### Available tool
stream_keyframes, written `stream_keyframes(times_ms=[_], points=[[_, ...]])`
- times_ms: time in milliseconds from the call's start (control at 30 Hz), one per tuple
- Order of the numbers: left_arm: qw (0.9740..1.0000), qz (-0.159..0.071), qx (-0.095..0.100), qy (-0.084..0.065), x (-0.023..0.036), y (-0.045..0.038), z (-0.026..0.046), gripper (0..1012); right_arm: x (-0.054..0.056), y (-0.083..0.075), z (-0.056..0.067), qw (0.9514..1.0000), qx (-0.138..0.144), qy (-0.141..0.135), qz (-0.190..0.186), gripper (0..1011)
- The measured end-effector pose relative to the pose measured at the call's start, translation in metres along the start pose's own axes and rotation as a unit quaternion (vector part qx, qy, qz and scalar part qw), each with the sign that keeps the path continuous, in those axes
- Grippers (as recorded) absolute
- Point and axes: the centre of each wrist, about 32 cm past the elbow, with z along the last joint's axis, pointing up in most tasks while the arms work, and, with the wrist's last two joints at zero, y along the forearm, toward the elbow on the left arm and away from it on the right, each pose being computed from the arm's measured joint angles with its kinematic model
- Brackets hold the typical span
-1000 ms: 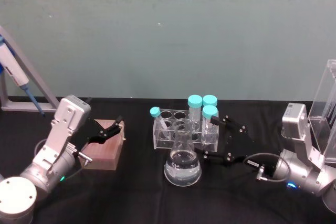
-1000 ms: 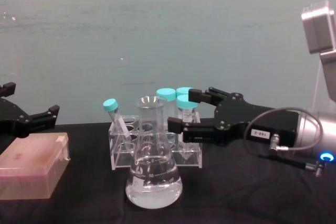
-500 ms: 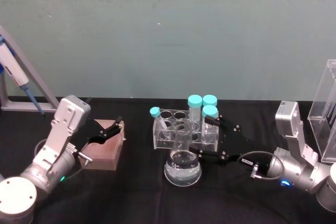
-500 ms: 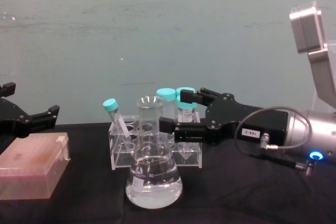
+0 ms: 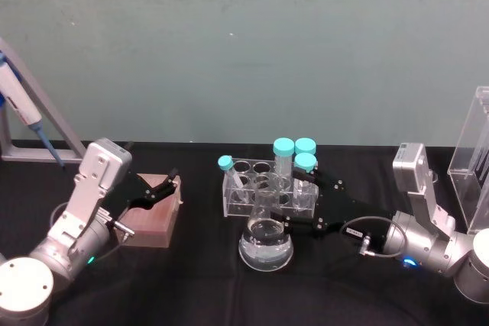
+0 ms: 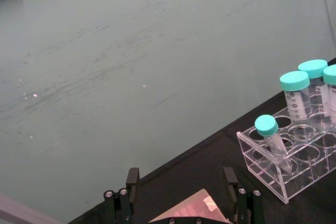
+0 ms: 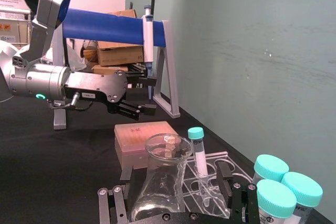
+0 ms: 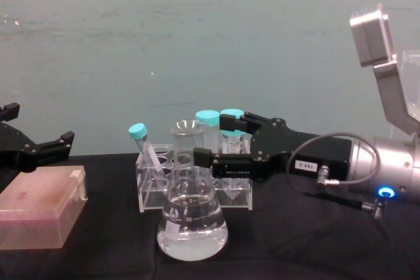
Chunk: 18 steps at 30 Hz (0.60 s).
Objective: Place the experimental apparatus aside using one hand.
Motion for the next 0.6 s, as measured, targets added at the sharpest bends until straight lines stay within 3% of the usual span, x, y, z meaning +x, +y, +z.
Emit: stream_keyframes(times_ms=[600], points=[[1.0000,0.000,0.000,0.000,0.0000,0.0000,0.0000,1000,-0.0006,0.0079,-0.0001,0.9999,0.001,0.002,0.017,1002]])
